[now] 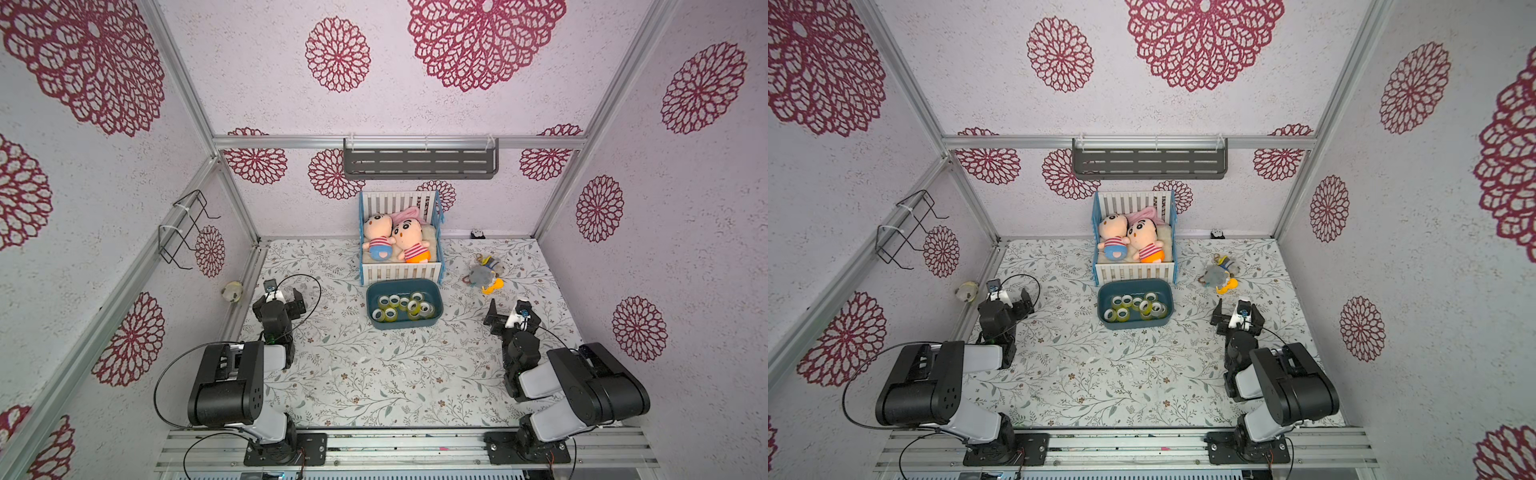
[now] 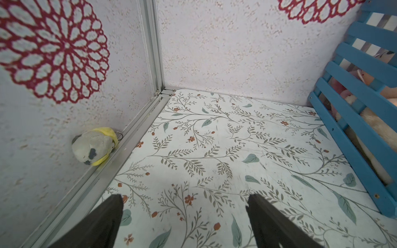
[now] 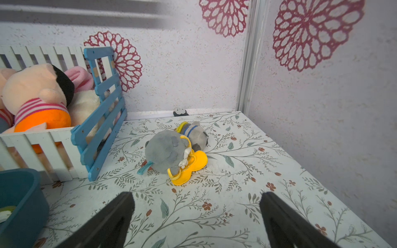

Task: Put the transparent tape into the storage box
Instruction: Reset both arms

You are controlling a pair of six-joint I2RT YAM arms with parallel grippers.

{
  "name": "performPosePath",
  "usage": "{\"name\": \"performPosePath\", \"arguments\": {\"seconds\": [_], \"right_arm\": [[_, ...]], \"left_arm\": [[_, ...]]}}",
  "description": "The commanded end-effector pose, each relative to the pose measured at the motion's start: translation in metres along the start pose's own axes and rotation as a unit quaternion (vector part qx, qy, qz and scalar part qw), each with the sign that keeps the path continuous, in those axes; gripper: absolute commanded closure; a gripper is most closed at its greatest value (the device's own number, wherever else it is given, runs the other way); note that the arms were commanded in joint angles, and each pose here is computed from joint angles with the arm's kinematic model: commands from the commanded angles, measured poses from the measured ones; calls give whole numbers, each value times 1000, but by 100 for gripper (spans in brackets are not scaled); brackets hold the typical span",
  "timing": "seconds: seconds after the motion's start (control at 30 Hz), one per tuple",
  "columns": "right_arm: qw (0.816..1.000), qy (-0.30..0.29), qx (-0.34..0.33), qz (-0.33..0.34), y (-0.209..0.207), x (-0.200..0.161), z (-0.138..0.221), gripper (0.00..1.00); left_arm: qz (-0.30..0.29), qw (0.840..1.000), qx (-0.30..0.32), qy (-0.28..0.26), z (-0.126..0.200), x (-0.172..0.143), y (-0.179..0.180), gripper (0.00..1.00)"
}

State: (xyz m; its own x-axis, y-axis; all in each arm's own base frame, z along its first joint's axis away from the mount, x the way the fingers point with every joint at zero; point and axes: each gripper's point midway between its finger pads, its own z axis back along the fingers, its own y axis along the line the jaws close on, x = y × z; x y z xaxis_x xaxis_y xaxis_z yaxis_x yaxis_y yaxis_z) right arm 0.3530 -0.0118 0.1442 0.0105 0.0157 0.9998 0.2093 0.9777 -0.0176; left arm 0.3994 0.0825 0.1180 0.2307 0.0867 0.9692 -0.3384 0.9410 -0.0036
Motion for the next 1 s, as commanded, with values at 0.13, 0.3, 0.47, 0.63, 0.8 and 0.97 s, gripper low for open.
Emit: {"name": "performPosePath", "arguments": {"seconds": [0.13,0.3,0.47,0.63,0.8,0.97], "right_arm": [[1000,-15,1,-25,-4,14,-14,1],[1000,-17,2,-25,-4,15,-13,1],[1000,-18,0,-25,-4,15,-13,1],[1000,-18,1,-25,-4,15,-13,1],[1000,-18,1,-25,-4,15,-13,1],[1000,-17,1,-24,-4,15,-13,1]], "left_arm": [[5,1000,-25,7,-3,2,-5,3],[6,1000,-26,5,-2,3,-6,3],[6,1000,-26,4,-2,3,-6,3],[6,1000,-26,4,-2,3,-6,3],[6,1000,-27,4,-2,3,-6,3],[6,1000,-27,7,-3,2,-5,3]]}}
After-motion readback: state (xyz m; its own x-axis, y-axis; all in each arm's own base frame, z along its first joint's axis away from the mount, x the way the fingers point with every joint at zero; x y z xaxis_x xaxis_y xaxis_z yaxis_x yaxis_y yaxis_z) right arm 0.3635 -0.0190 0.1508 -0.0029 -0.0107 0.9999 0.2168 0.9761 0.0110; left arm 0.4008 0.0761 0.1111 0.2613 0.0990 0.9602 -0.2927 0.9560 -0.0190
